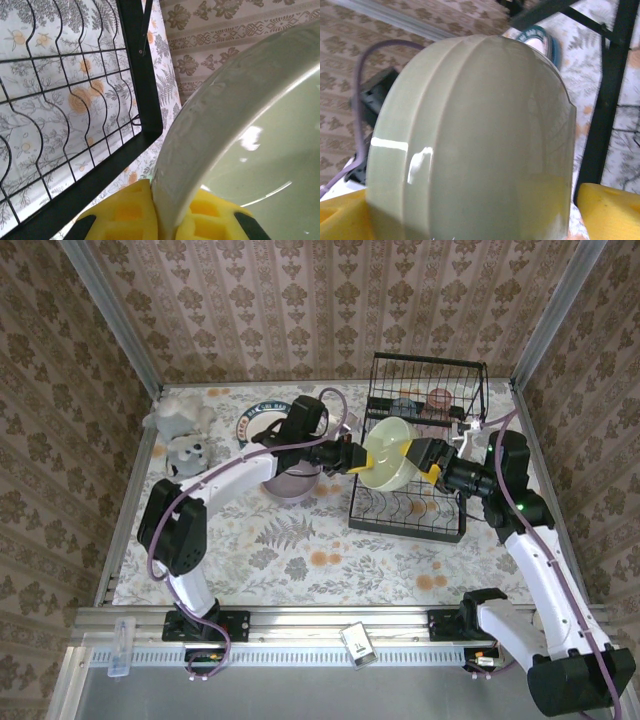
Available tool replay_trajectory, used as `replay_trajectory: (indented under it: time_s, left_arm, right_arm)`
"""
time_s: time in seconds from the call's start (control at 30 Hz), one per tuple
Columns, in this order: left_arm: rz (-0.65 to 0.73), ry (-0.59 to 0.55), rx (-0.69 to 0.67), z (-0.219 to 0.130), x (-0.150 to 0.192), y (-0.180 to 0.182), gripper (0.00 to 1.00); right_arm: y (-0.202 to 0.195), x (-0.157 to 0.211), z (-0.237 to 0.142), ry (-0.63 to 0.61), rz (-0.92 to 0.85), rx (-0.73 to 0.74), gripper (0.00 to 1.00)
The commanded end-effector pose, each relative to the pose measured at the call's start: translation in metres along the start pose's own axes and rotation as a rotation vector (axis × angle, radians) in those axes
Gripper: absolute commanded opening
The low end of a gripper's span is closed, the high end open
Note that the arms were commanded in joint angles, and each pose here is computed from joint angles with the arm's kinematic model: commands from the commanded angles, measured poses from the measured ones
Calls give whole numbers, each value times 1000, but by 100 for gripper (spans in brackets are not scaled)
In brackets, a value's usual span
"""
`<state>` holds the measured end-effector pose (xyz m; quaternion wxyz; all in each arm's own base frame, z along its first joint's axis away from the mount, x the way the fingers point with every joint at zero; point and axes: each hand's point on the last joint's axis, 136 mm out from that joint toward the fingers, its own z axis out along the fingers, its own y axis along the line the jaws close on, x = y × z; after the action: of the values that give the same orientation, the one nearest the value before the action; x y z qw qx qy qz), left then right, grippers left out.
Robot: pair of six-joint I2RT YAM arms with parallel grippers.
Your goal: Unload the mixed dishes from the dish rack
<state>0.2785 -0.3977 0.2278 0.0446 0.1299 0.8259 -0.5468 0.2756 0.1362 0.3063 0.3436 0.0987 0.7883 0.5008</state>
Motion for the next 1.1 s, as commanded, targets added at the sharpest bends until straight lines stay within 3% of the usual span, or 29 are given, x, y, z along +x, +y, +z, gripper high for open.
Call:
replay_trajectory:
  time_s: [0.0, 0.27, 0.5, 0.63, 0.8, 0.93, 1.07]
  left_arm:
    - [68, -118, 36, -40, -23, -34, 0]
    - [184, -240, -105, -93, -36, -58, 0]
    - [264, -416, -348, -180, -25, -60, 0]
    - [249, -482, -516, -230, -1, -44, 0]
    - [129, -537, -683, -282, 34, -3, 0]
    - [14, -499, -747, -291, 58, 35, 0]
    - [-52, -453, -749, -280, 59, 64, 0]
  right_arm:
    - [38, -3, -22, -47, -138, -67, 100]
    - [38, 3, -47, -134, -239, 0, 100]
    - [32, 3, -60, -215, -299, 41, 100]
    - [16, 0, -57, -265, -305, 57, 100]
    - [-9, -8, -46, -332, -298, 81, 100]
    - [-26, -11, -37, -366, -313, 88, 100]
    - [-37, -10, -30, -385, -329, 86, 100]
